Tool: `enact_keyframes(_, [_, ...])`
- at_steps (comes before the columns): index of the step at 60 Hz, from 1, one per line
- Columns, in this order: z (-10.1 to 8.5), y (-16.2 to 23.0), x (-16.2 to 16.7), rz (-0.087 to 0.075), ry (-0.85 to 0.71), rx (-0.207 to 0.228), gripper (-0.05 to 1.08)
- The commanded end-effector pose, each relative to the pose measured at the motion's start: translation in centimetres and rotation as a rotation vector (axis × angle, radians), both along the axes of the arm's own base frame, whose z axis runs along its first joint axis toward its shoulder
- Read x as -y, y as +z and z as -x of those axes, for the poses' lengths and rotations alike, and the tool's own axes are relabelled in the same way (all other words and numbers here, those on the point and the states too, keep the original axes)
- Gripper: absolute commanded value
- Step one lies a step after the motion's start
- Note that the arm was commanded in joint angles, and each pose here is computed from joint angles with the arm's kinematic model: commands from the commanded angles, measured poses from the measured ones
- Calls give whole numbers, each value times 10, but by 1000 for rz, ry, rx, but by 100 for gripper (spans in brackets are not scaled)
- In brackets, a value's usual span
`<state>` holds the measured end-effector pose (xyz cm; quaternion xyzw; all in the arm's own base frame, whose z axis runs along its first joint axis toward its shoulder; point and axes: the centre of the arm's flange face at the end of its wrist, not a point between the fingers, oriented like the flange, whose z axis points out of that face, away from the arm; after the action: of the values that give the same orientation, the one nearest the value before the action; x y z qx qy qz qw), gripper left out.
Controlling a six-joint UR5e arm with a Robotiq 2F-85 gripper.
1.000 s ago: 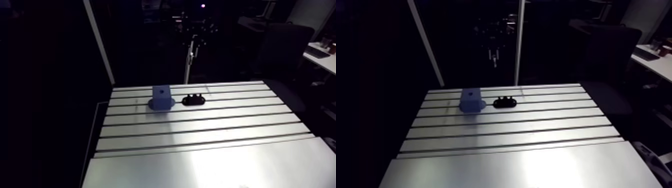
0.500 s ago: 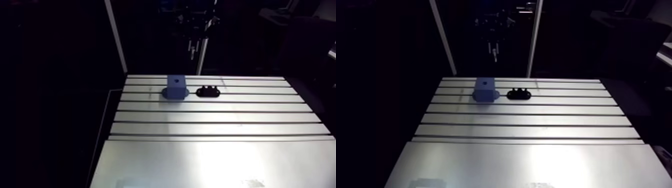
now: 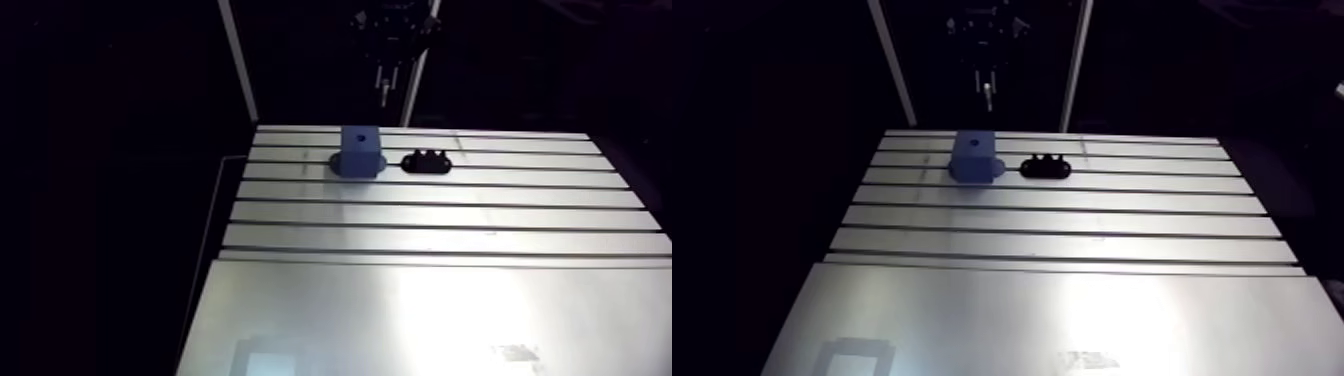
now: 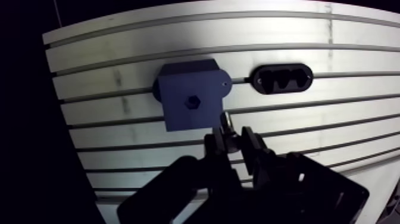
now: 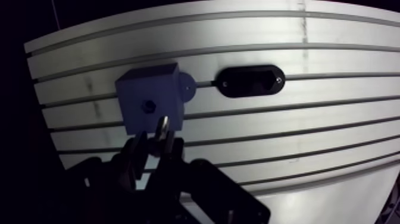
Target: Pick up the M10 bolt and insert it into the hex recess until seated.
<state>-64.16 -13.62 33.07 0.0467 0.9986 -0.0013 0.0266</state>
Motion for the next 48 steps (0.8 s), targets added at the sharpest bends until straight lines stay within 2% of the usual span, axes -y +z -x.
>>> enact_keyframes(1, [6,-11,10,1,15,35,76])
enact_keyframes(7, [9,-18,14,1,20,56,76])
enact_keyframes(48, [14,-28,30,2,45,61,77])
